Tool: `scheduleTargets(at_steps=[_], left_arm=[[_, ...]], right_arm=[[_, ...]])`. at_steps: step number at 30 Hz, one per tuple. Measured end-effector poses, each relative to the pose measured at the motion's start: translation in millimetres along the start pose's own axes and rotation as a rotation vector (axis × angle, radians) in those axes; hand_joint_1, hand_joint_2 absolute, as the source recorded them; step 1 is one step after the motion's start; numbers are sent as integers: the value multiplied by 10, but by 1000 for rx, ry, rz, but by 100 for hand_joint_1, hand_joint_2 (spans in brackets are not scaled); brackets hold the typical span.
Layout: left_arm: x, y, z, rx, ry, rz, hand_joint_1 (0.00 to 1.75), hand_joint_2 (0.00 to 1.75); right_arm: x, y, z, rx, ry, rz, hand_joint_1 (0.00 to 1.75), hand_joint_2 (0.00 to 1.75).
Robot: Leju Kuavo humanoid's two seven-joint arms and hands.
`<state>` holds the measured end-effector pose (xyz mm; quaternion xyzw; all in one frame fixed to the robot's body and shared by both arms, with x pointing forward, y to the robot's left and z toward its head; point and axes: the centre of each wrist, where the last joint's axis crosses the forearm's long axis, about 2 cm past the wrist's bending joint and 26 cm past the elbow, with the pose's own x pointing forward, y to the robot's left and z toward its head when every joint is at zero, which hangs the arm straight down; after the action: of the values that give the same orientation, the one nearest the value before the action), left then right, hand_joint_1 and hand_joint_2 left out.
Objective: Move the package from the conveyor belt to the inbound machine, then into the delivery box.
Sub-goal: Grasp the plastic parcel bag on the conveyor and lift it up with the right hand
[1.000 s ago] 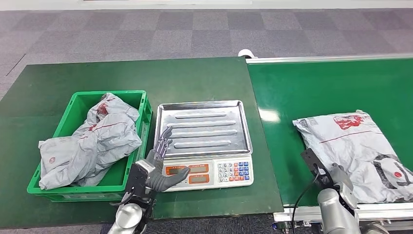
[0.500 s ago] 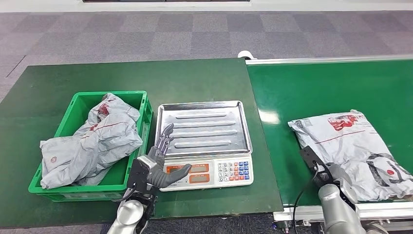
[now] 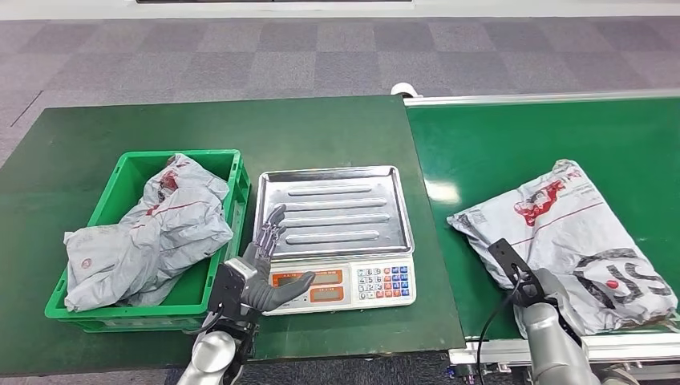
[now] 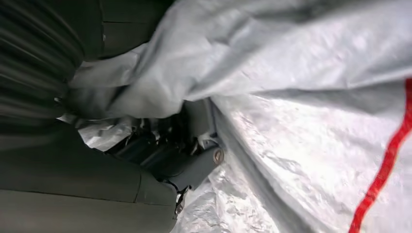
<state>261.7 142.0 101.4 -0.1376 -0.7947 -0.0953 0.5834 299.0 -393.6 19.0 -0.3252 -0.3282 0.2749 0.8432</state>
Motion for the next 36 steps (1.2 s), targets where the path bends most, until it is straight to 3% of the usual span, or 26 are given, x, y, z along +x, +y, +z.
scheduleTargets(at_steps=[5,10,13,29,36], left_arm=[[11,0,31,4,-7,-5,0,175],[16,23,79,23,-21,-14,0,175],[19,24,83,29,-29,-16,0,175],[26,18,79,33,-35,-14,0,175],[28,35,79,78,-66,-34,0,175]], right_arm=[[57,29,35,-61,-246,-190,175,175],[270,-131,152,-344,-551,-426,175,175],[383,-241,265,-494,-656,-493,175,175],[518,-371,467,-621,-749,-521,175,175],[552,-432,621,-948,-829,-573,175,175]])
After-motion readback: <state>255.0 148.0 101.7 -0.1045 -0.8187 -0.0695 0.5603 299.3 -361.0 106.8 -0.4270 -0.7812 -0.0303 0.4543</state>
